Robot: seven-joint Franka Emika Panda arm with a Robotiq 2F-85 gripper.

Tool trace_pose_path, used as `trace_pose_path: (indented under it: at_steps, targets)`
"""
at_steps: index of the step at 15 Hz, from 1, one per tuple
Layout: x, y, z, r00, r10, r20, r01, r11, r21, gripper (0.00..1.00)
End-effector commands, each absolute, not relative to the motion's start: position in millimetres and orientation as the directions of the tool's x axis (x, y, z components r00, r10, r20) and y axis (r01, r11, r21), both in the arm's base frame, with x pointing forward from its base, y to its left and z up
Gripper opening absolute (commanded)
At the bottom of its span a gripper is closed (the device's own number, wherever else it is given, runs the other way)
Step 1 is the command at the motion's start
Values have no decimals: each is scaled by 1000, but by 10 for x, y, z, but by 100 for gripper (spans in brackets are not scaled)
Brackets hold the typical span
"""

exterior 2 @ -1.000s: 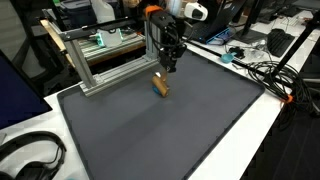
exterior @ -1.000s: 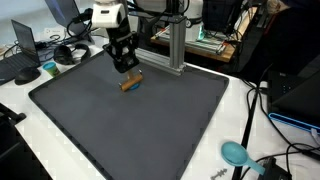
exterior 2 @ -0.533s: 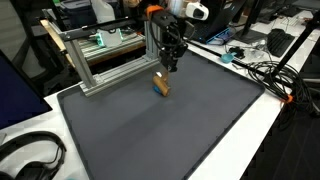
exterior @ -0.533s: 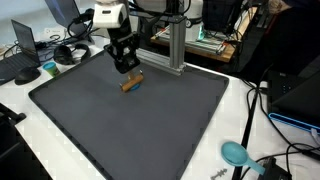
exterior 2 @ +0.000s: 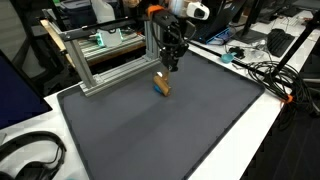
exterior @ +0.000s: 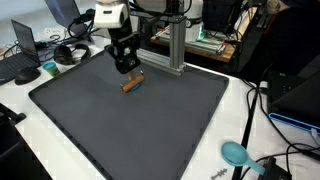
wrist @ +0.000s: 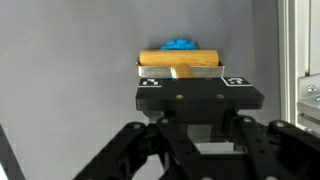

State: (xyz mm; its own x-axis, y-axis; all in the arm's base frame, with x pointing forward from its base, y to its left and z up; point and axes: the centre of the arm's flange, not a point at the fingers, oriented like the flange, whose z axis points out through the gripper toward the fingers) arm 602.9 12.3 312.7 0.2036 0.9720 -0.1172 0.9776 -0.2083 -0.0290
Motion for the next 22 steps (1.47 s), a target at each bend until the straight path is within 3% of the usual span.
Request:
trace_pose_path:
  at_steps: [1,22]
  targets:
    - [5932,384,2455,196,980,-31,975,-198,-102,22]
    - [5939,450,2516,181,983,-24,979,-182,-94,22]
